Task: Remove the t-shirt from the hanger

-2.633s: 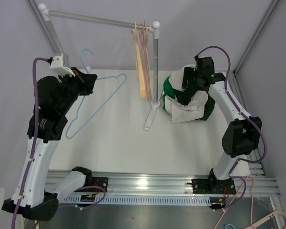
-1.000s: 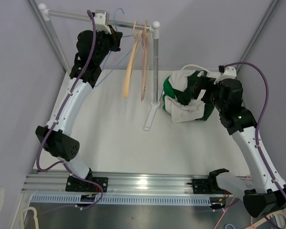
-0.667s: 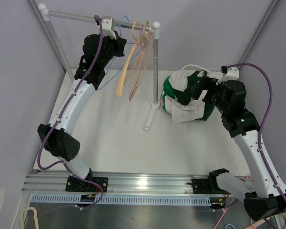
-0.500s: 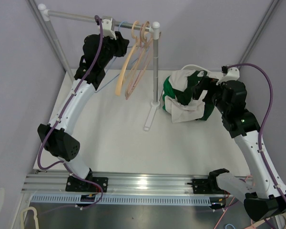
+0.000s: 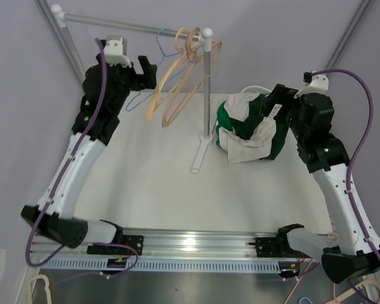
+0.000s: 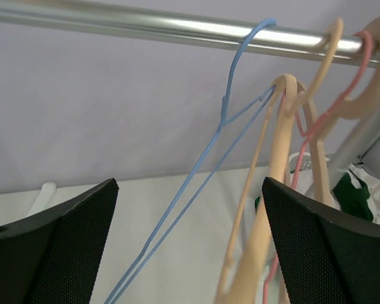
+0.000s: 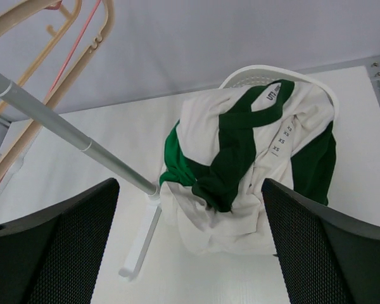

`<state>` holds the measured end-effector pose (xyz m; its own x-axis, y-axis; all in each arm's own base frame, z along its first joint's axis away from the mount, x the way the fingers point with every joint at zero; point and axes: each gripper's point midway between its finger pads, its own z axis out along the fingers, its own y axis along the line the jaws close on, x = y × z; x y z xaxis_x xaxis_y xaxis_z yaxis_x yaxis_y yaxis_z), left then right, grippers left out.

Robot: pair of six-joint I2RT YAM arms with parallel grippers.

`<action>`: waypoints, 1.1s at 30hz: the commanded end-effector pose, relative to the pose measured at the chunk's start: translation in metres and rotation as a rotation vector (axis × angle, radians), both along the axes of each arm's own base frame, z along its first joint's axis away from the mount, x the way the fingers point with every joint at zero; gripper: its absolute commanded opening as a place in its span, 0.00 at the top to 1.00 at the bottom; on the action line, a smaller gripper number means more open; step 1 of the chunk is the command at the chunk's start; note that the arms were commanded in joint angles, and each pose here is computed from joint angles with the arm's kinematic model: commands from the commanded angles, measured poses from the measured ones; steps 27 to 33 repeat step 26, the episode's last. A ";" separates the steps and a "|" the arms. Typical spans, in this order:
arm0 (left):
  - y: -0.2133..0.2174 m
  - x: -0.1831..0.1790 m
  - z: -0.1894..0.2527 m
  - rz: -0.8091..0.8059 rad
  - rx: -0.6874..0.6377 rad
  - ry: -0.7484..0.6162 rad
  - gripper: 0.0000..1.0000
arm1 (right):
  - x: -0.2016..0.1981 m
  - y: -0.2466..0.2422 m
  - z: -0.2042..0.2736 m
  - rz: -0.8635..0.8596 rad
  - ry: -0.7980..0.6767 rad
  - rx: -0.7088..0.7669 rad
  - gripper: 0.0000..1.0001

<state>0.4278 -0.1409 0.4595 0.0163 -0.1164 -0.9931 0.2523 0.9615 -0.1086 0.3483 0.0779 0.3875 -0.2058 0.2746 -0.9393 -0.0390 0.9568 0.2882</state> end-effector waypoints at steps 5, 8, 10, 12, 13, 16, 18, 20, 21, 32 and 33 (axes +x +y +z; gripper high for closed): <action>0.044 -0.128 0.010 0.009 -0.165 -0.080 0.00 | -0.007 -0.022 -0.001 -0.151 -0.020 0.070 0.01; 0.039 -0.162 -0.015 -0.069 -0.264 -0.059 0.00 | -0.013 -0.021 -0.014 -0.146 -0.007 0.084 0.01; 0.037 -0.172 -0.037 -0.093 -0.277 -0.026 0.00 | -0.016 -0.019 -0.020 -0.141 0.006 0.110 0.01; 0.041 -0.184 -0.065 -0.081 -0.303 0.030 0.00 | -0.022 -0.018 -0.031 -0.147 0.023 0.146 0.01; 0.043 -0.189 -0.072 -0.078 -0.308 0.046 0.01 | -0.025 -0.016 -0.034 -0.140 0.026 0.157 0.00; 0.045 -0.208 -0.100 -0.095 -0.290 0.093 0.01 | -0.039 -0.014 -0.052 -0.122 0.035 0.190 0.00; 0.048 -0.220 -0.122 -0.102 -0.278 0.118 0.00 | -0.050 -0.015 -0.069 -0.108 0.044 0.180 0.01; 0.050 -0.226 -0.135 -0.099 -0.280 0.138 0.00 | -0.057 -0.017 -0.079 -0.102 0.049 0.163 0.01; 0.050 -0.227 -0.145 -0.096 -0.277 0.159 0.01 | -0.063 -0.018 -0.081 -0.100 0.042 0.160 0.01; 0.052 -0.228 -0.166 -0.075 -0.264 0.225 0.01 | -0.070 -0.016 -0.121 -0.079 0.130 0.112 0.01; 0.052 -0.228 -0.166 -0.075 -0.264 0.225 0.01 | -0.070 -0.016 -0.121 -0.079 0.130 0.112 0.01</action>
